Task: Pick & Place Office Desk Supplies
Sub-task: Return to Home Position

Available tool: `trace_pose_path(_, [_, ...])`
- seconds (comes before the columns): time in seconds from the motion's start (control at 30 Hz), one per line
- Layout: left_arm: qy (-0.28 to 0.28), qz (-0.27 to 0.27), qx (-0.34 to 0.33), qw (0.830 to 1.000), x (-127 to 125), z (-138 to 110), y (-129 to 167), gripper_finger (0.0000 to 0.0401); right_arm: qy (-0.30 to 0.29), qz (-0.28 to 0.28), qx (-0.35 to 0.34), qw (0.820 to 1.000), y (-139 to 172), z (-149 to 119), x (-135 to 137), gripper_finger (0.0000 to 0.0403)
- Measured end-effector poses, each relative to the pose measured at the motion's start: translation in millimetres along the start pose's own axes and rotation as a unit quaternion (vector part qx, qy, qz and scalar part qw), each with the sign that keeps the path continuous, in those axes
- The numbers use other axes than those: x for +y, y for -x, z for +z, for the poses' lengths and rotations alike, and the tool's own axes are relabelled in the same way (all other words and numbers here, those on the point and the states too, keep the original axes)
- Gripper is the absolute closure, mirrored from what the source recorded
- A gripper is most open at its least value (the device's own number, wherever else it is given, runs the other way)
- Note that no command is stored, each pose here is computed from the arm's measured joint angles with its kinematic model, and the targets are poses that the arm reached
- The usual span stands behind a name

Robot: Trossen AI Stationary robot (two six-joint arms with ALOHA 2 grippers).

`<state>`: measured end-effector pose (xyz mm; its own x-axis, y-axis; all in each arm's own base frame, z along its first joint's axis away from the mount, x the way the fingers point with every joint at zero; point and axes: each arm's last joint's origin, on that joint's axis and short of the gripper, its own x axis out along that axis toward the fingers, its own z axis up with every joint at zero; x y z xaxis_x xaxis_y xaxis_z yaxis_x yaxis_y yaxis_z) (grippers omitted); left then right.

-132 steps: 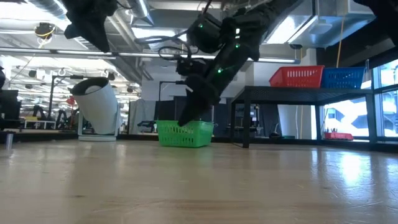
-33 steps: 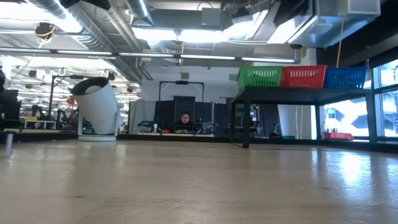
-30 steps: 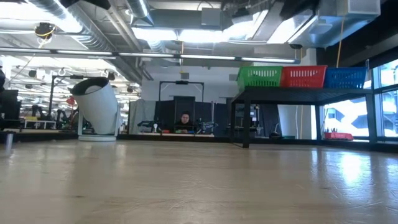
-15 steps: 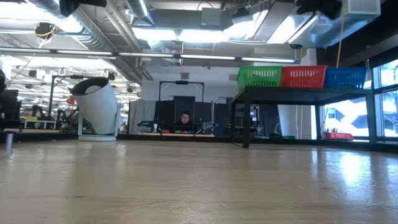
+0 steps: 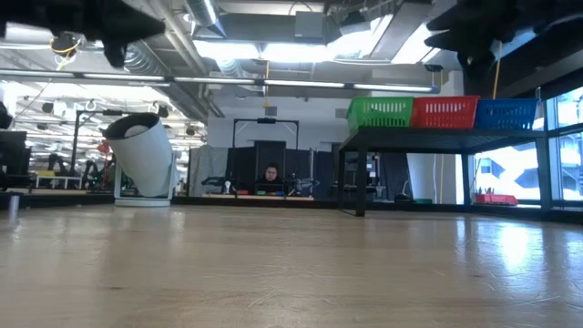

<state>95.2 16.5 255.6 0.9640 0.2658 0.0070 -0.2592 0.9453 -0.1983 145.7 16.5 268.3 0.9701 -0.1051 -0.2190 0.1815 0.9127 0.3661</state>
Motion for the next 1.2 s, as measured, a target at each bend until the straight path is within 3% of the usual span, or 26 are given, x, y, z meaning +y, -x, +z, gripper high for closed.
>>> trace_pose_path(0.3, [0.076, 0.02, -0.041, 0.996, 11.0, -55.7, -14.0, 0.0384, -0.018, 0.084, -0.042, 0.995, -4.3, -36.1, -6.5, 0.0288])
trace_pose_path(0.53, [0.134, 0.04, 0.011, 0.99, 17.9, -89.4, -15.1, 0.0384, -0.021, 0.157, -0.029, 0.987, -5.6, -61.5, -9.2, 0.0289])
trace_pose_path(0.67, [0.143, 0.056, 0.051, 0.987, 19.6, -97.5, -14.3, 0.0384, -0.014, 0.218, 0.004, 0.976, -4.5, -74.2, -8.4, 0.0289])
trace_pose_path(0.8, [0.279, 0.065, 0.044, 0.957, 19.8, -98.0, -14.3, 0.0384, -0.014, 0.241, 0.029, 0.97, -4.0, -80.0, -8.5, 0.0289])
trace_pose_path(0.87, [0.315, 0.067, 0.042, 0.946, 19.8, -98.1, -14.3, 0.0384, -0.016, 0.234, 0.043, 0.971, -4.5, -82.5, -9.7, 0.0289])
trace_pose_path(1.2, [0.328, 0.068, 0.042, 0.941, 19.9, -98.2, -14.3, 0.0384, -0.015, 0.225, 0.06, 0.972, -5.0, -85.8, -11.2, 0.0289])
